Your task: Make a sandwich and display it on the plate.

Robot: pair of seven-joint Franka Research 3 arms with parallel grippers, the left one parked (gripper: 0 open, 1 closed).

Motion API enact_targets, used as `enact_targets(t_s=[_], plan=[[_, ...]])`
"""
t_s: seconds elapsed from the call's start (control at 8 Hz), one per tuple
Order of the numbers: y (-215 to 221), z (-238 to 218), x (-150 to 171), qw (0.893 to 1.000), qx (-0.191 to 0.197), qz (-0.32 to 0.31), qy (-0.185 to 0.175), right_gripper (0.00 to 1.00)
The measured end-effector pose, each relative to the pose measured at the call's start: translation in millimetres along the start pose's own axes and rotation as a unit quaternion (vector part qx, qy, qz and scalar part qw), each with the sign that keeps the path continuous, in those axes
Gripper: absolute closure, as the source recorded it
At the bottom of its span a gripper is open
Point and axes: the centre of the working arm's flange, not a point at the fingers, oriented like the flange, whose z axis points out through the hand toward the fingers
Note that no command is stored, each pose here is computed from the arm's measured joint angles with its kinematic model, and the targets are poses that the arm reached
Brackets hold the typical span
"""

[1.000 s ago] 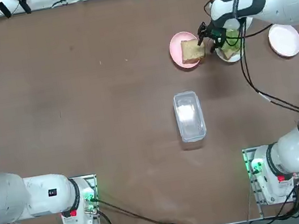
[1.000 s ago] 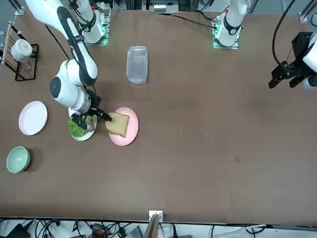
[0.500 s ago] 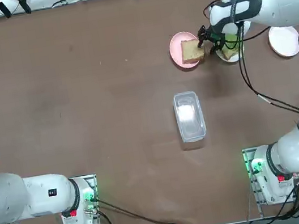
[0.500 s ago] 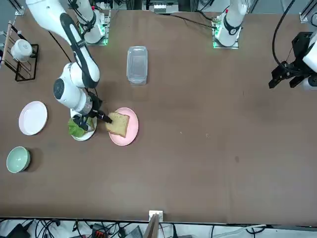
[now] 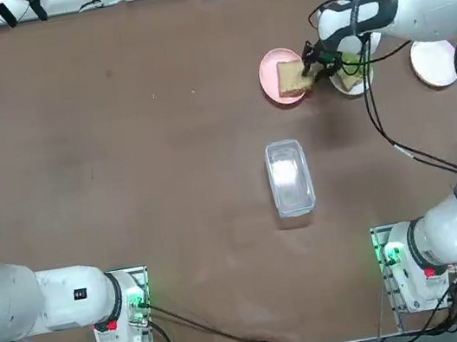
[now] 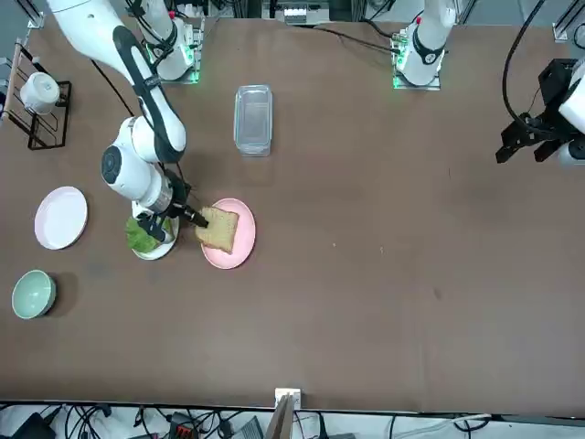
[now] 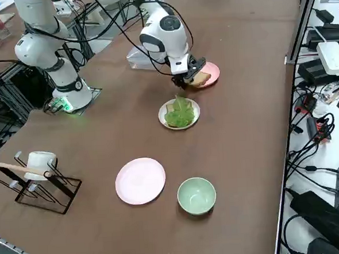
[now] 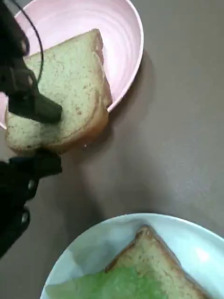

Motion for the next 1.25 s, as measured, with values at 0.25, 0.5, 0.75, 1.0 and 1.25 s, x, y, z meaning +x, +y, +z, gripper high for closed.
enact_targets(t_s=[0.25, 0.5, 0.75, 1.0, 1.25], plan=[[-1.8, -1.0, -0.3, 1.0, 0.001, -0.002, 0.001, 0.87], [-3.6, -3.3, 0.1, 1.0, 0.003, -0.004, 0.003, 0.9], [-9.6, -11.8, 1.0, 1.0, 0.006, -0.009, 0.005, 0.9], [-23.1, -35.8, 2.4, 1.0, 0.013, -0.017, 0.005, 0.9], [-36.9, -70.3, 0.5, 0.999, 0.023, -0.028, 0.014, 0.9]])
